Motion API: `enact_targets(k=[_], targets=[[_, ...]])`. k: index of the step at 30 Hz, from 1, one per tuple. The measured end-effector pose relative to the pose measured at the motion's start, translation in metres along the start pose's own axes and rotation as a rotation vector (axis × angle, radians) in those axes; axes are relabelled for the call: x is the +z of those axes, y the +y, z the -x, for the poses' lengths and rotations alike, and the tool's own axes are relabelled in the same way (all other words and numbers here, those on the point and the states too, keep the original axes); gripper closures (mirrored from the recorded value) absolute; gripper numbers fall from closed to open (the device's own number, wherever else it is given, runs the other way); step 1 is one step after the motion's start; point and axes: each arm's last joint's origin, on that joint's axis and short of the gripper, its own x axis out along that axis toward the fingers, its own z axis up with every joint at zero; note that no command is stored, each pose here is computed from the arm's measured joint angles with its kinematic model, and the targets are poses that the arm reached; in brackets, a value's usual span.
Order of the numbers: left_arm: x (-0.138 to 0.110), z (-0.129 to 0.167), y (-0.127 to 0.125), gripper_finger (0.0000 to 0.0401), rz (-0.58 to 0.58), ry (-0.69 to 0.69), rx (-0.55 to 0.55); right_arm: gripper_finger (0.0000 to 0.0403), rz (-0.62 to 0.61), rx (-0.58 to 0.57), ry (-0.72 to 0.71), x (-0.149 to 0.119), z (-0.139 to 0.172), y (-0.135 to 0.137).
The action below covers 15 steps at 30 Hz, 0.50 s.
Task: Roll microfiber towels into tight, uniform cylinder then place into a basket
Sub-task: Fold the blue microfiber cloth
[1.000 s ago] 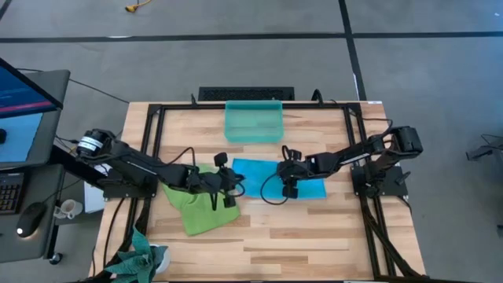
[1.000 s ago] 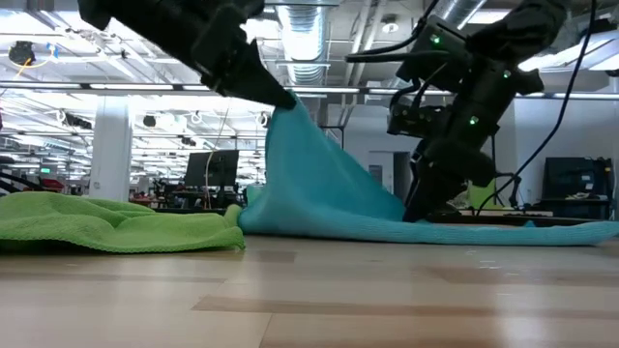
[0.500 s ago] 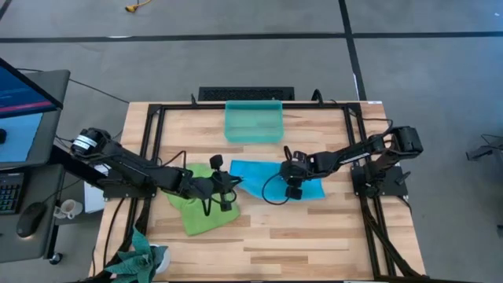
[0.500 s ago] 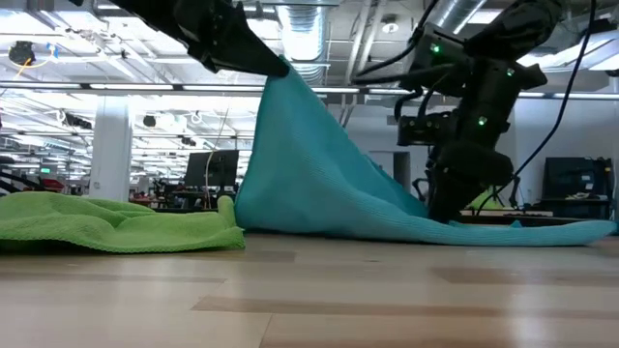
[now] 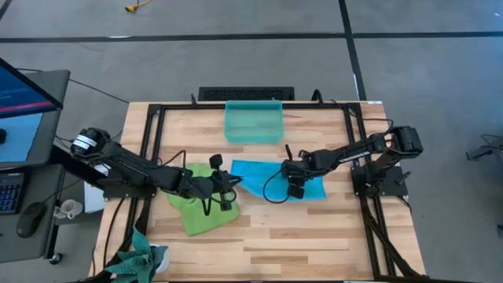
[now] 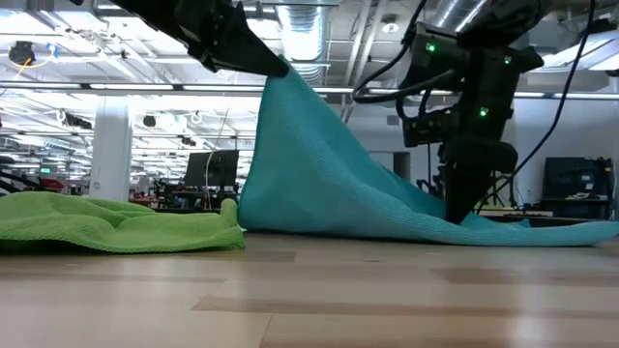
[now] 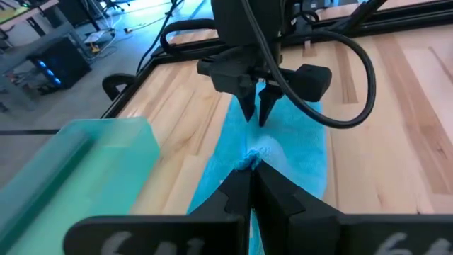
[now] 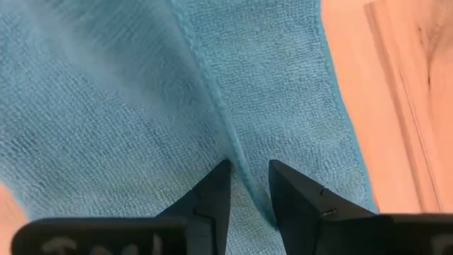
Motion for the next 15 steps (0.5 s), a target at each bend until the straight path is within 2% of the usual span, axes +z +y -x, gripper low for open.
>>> enact_targets(k=[4, 11, 15], targets=[[0.000, 0.001, 0.001, 0.0400, -0.005, 0.006, 0.003, 0.0285, 0.001, -0.001, 0.011, -0.001, 0.001, 0.002], [0.000, 0.015, 0.005, 0.0400, -0.014, 0.034, 0.119, 0.0285, -0.069, -0.045, 0.132, -0.015, 0.002, 0.002], [0.002, 0.021, 0.003, 0.0400, -0.006, 0.023, 0.112, 0.0285, -0.070, -0.046, 0.137, -0.016, 0.003, 0.003]])
